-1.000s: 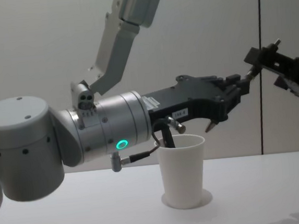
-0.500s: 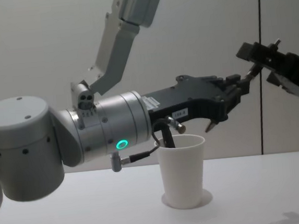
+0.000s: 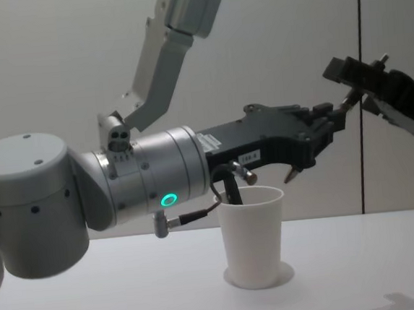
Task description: Place the pen into the pen holder.
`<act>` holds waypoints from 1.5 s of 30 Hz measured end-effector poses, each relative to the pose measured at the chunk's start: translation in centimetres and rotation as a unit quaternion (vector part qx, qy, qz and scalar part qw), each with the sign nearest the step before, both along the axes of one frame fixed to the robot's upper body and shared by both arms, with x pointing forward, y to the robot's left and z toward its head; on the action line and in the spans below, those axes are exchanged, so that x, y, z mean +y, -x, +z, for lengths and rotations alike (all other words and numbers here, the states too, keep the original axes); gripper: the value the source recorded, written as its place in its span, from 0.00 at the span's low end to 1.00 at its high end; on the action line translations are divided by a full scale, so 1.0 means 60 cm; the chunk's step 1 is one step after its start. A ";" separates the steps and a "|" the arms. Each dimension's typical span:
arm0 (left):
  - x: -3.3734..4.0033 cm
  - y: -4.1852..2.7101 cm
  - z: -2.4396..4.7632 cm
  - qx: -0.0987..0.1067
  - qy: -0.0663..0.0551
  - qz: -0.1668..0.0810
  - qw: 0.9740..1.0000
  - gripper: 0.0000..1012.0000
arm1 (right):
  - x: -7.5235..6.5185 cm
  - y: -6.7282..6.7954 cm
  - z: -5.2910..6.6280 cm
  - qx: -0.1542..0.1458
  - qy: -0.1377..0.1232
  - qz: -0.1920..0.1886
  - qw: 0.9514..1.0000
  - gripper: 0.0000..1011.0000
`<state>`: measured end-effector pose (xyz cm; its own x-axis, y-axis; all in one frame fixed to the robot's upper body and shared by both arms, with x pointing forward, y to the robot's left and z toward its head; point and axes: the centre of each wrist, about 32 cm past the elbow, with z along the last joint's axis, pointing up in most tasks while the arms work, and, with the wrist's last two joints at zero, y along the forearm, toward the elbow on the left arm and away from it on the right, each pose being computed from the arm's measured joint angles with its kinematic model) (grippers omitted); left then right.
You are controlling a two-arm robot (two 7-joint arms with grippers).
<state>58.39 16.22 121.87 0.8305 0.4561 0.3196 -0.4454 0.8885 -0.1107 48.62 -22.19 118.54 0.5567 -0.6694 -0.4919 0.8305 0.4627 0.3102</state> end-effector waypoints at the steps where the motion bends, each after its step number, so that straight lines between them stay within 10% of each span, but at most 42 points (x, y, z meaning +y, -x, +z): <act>1: 0.000 0.000 0.000 0.000 0.000 0.000 1.000 0.13 | 0.000 0.000 0.000 0.000 0.000 0.000 1.000 0.90; 24: 0.000 0.000 0.000 0.000 0.000 0.000 1.000 0.13 | 0.001 -0.002 0.002 -0.004 -0.001 -0.005 1.000 0.18; 45: 0.000 0.000 0.000 0.000 0.000 0.000 1.000 0.13 | 0.001 -0.002 0.006 -0.012 0.005 -0.010 1.000 0.14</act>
<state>58.39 16.23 121.87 0.8305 0.4562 0.3196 -0.4454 0.8884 -0.1108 48.77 -22.15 118.88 0.5549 -0.6854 -0.4714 0.8318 0.4490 0.3263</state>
